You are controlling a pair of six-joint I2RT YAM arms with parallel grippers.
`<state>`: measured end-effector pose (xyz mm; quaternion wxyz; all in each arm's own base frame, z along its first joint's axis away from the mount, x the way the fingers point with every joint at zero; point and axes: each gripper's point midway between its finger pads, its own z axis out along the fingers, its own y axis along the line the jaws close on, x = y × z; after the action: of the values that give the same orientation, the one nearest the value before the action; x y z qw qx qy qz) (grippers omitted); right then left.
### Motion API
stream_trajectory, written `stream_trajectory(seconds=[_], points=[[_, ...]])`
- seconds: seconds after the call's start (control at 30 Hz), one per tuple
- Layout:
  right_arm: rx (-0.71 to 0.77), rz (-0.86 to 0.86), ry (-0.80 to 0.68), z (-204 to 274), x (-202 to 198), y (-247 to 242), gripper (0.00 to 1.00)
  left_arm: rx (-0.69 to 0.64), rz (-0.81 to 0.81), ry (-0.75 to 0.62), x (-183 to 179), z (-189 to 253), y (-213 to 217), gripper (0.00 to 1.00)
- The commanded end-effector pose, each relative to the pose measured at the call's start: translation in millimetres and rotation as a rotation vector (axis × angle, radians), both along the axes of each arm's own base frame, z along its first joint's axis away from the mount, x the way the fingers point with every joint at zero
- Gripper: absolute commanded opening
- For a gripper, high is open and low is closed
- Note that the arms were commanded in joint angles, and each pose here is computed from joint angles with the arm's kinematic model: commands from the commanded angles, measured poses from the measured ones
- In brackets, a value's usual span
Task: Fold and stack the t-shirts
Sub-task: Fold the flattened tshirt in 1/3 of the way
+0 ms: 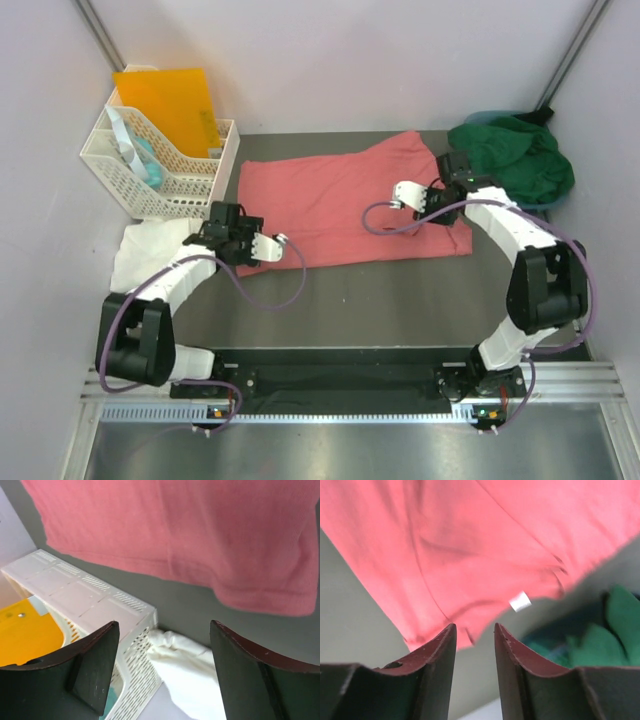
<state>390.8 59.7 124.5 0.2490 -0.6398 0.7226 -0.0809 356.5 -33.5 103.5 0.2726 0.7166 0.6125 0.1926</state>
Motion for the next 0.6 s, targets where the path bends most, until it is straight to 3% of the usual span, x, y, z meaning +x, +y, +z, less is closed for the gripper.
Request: stream_trajectory(seconds=[0.0,0.27,0.57], points=[[0.029,0.057,0.049,-23.8,1.7,37.8,0.36,-0.057,0.043,-0.127,29.2,-8.3,-5.7,0.77],[0.036,0.112,0.065,-51.0,7.7,79.5,0.31,-0.077,0.238,-0.085,64.7,-14.1,1.7,0.71],[0.031,0.101,0.102,-74.0,15.4,89.7,0.27,-0.045,0.208,-0.111,63.2,-17.6,-6.9,0.70]])
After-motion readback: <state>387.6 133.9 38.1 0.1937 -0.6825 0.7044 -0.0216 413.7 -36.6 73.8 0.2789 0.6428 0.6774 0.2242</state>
